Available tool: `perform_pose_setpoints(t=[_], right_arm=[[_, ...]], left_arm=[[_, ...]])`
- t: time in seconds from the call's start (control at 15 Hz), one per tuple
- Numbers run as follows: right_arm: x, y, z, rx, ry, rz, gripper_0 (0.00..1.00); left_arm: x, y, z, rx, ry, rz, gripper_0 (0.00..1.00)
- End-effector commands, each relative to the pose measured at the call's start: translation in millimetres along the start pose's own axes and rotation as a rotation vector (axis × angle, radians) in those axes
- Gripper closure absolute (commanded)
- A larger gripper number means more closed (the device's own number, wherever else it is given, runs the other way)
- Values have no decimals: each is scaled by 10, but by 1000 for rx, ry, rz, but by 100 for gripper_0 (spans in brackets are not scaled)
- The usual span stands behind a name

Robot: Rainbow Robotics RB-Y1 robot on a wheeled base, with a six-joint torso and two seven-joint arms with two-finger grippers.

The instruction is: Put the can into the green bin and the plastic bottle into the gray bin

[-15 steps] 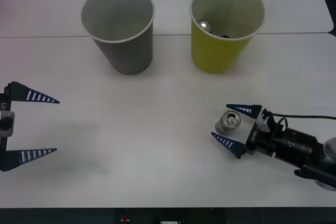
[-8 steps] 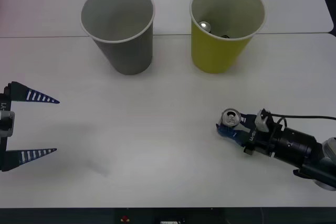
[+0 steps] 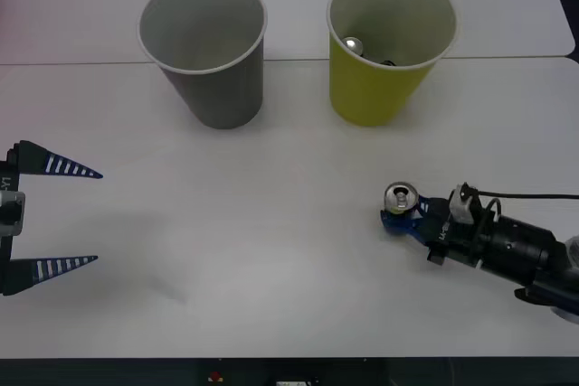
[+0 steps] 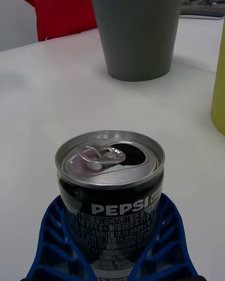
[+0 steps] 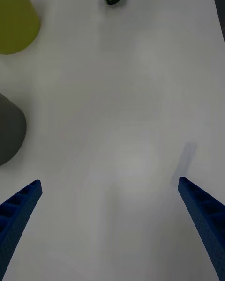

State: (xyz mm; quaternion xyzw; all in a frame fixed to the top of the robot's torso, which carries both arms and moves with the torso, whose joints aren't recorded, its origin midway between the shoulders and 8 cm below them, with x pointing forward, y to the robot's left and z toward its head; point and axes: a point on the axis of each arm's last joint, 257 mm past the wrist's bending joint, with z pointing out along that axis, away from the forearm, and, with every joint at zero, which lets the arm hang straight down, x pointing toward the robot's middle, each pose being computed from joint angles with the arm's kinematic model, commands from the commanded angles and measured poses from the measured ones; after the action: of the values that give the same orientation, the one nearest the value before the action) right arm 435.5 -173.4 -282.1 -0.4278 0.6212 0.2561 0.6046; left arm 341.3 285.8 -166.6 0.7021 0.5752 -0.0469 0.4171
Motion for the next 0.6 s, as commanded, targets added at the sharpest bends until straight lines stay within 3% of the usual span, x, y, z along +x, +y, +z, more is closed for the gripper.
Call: perform_pose_setpoints(t=[0.07,0.33,0.6], right_arm=[[-118,-9,-109,-34,9,53,100],[-405,4,-327,-64,56,119,100],[-686,-22,-580,-20,163,138,100]], left_arm=[[0,0,0,0,0,0,0],[0,0,0,0,0,0,0],[0,0,0,0,0,0,0]])
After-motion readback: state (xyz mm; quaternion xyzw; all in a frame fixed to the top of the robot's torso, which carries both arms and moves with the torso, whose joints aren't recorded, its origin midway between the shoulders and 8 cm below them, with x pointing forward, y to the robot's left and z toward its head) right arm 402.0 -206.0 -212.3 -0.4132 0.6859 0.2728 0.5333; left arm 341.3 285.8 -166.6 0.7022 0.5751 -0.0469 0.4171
